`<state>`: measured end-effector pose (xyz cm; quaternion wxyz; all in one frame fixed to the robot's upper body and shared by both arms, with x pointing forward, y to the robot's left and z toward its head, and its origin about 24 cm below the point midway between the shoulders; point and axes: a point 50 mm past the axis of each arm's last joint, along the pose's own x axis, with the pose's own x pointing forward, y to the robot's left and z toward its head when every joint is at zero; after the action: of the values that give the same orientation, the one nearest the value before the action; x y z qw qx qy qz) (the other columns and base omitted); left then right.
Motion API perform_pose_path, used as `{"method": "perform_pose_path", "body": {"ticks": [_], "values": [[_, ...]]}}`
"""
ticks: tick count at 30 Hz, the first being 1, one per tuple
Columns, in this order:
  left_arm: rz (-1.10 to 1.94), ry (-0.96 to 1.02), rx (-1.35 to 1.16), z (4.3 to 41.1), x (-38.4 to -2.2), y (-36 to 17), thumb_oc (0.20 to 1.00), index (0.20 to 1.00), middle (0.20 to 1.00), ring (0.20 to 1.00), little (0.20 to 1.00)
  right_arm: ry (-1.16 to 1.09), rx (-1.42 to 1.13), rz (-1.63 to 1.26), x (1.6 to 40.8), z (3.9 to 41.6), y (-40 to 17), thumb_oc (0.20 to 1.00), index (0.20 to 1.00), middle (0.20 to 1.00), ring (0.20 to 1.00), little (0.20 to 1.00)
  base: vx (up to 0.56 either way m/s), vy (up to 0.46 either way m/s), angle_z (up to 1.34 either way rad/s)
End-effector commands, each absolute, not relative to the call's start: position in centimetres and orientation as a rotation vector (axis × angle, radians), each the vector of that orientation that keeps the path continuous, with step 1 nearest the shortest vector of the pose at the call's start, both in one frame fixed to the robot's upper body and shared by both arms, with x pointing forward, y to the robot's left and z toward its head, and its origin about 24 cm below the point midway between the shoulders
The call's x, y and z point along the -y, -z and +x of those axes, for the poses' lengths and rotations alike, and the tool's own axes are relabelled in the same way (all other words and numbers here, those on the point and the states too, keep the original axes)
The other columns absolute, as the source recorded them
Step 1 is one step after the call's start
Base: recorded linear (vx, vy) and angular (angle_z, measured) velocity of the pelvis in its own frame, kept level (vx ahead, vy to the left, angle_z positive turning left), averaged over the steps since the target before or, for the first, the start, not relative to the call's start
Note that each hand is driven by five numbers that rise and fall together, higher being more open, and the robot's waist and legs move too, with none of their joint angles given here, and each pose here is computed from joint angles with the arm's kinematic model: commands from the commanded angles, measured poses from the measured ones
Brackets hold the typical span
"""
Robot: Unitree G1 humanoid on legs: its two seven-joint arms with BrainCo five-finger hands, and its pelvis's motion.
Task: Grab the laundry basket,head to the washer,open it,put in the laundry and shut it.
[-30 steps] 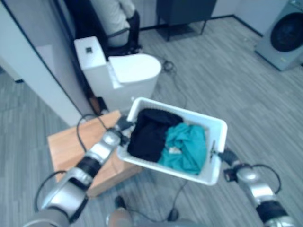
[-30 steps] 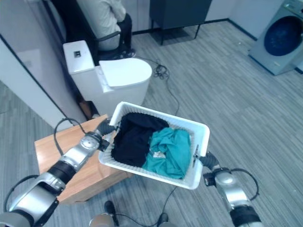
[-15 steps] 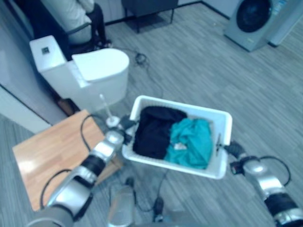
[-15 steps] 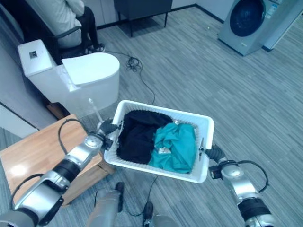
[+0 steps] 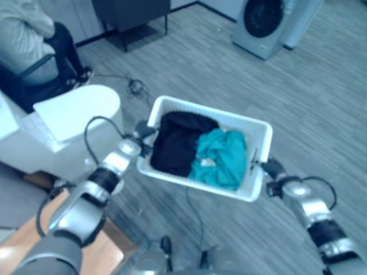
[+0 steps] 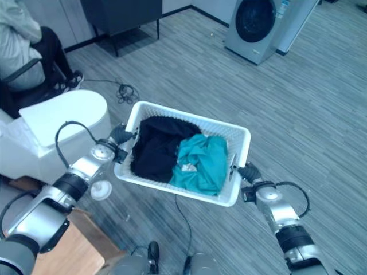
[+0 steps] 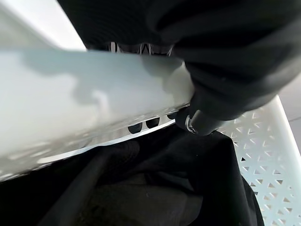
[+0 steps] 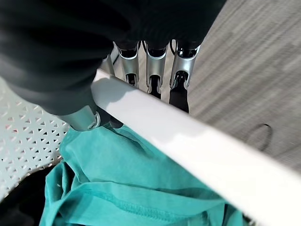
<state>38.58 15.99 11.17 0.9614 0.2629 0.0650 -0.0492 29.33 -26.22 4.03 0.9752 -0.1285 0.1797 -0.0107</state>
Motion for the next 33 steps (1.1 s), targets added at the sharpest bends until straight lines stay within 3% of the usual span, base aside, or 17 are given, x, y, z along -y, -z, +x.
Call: {"method": "perform_pose_path", "body": {"ticks": [1, 15, 25, 33], "values": [[0.405, 0.320, 0.093, 39.4, -8.2, -15.8, 0.200, 0.200, 0.200, 0.200, 0.200, -0.031, -0.013, -0.189, 24.8, 33.2, -12.1, 0.200, 0.200, 0.200, 0.200, 0.200, 0.31, -0.141, 0.84], [0.417, 0.368, 0.034, 39.5, -6.0, -14.4, 0.200, 0.200, 0.200, 0.200, 0.200, -0.017, -0.074, -0.263, 25.6, 34.4, -12.9, 0.200, 0.200, 0.200, 0.200, 0.200, 0.36, -0.152, 0.36], [0.385, 0.363, 0.063, 39.4, -6.7, -15.7, 0.200, 0.200, 0.200, 0.200, 0.200, -0.033, -0.040, -0.245, 24.8, 34.3, -13.3, 0.200, 0.200, 0.200, 0.200, 0.200, 0.31, -0.318, -0.29], [0.368, 0.379, 0.078, 39.1, -6.3, -15.5, 0.200, 0.200, 0.200, 0.200, 0.200, -0.050, -0.065, -0.231, 24.4, 33.4, -11.5, 0.200, 0.200, 0.200, 0.200, 0.200, 0.31, -0.007, -0.30]]}}
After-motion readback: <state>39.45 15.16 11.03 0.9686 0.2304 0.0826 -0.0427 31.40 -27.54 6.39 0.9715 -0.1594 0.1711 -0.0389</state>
